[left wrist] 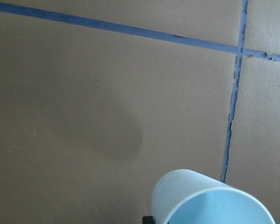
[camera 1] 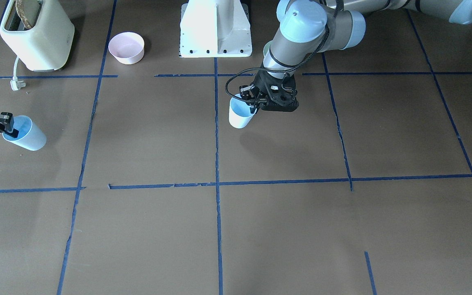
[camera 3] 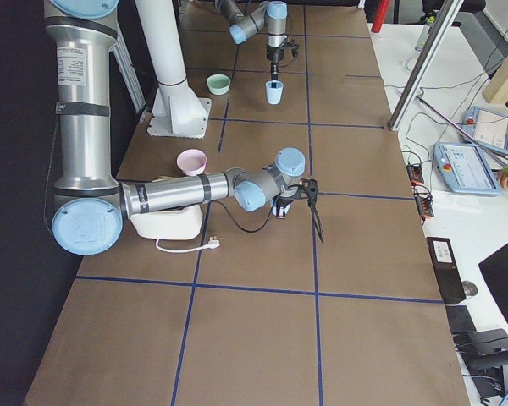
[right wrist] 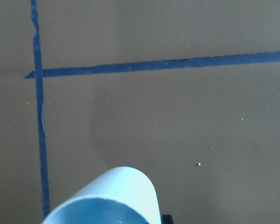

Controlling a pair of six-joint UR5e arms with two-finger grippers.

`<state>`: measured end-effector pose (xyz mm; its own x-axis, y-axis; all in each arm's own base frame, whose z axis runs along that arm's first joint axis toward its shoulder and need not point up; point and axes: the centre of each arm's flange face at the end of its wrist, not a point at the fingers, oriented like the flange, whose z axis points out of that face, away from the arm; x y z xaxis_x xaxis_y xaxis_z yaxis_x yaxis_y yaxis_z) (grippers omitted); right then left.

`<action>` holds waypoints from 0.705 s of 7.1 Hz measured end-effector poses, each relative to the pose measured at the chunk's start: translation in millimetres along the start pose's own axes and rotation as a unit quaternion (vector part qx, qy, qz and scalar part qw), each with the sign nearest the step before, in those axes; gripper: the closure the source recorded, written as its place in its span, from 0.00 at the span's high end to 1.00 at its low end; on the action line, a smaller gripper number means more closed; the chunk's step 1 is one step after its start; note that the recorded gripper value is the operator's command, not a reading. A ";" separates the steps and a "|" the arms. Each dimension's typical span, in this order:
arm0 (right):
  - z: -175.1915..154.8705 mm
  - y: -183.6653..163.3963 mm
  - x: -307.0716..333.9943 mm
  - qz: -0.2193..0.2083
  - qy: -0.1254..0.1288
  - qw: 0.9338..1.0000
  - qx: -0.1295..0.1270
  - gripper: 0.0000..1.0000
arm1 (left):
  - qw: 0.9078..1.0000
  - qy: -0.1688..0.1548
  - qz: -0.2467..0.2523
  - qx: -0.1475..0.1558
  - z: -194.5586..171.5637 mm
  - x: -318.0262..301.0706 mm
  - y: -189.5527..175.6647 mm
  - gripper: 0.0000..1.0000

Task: Stack blue cups with both arms
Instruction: 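Carry the left gripper's cup to table center while the right gripper lifts its cup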

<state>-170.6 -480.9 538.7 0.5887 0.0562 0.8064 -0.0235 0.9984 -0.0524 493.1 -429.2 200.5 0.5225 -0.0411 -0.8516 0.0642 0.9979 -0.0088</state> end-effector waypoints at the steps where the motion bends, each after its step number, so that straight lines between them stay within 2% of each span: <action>1: -14.7 -11.0 -6.4 0.009 -0.012 1.000 0.001 0.00 | 1.000 -0.004 0.010 0.011 10.0 14.5 9.0 0.00; 3: -37.5 -21.9 -22.7 0.016 -0.024 1.000 0.004 0.00 | 0.999 -0.020 0.020 0.028 37.6 45.9 11.0 0.00; 5: -48.3 -22.2 -35.1 0.013 -0.029 0.999 0.006 0.00 | 0.999 -0.034 0.022 0.029 57.7 54.0 10.2 0.03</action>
<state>-151.7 -505.5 483.1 0.5394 0.0830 0.8379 -0.0485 0.9965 -0.0674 571.0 -424.1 184.7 0.5827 -0.0036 -0.8127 0.0888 0.9943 0.0592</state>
